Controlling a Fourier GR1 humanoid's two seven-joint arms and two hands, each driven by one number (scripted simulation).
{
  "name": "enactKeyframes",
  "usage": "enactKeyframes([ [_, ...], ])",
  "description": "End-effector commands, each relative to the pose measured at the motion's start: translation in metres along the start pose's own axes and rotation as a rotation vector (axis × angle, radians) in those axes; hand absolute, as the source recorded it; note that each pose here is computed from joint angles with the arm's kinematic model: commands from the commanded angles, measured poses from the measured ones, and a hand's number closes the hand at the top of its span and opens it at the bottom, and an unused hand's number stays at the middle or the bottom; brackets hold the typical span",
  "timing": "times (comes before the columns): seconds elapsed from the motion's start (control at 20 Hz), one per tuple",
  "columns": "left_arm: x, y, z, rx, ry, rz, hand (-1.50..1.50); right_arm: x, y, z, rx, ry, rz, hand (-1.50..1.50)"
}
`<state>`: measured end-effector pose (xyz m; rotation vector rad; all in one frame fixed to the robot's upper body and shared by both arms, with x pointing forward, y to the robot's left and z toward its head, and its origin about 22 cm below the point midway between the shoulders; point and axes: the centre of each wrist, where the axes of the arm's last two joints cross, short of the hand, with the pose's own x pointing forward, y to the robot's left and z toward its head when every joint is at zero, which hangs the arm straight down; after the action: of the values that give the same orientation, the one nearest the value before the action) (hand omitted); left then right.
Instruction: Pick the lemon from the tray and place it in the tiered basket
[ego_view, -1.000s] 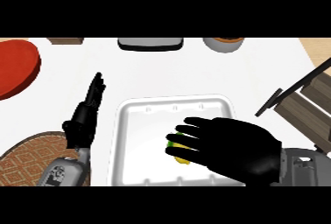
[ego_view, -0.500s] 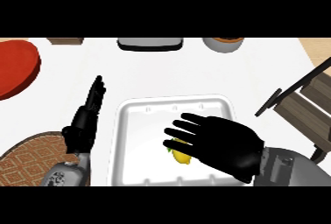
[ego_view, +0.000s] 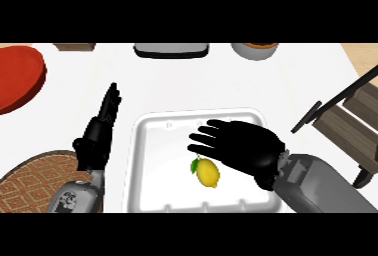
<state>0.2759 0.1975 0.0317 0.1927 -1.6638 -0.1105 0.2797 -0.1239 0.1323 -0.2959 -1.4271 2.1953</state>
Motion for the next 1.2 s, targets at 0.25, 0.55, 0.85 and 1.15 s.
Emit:
enactKeyframes([
  [0.25,0.004,0.005,-0.005,-0.013,-0.021,0.002,0.00,-0.013,0.014,-0.013,0.018,-0.065,-0.020,-1.50],
  [0.55,0.007,0.005,0.008,-0.007,0.017,0.016,0.00,0.025,0.013,-0.021,0.018,-0.065,-0.033,-1.50],
  [0.85,0.009,0.011,0.004,0.017,-0.008,-0.002,0.00,0.001,0.036,-0.032,0.042,-0.062,-0.067,-1.50],
  [1.15,-0.001,-0.012,0.014,0.003,0.005,0.002,0.00,-0.009,0.057,-0.041,0.082,-0.042,-0.045,-1.50],
])
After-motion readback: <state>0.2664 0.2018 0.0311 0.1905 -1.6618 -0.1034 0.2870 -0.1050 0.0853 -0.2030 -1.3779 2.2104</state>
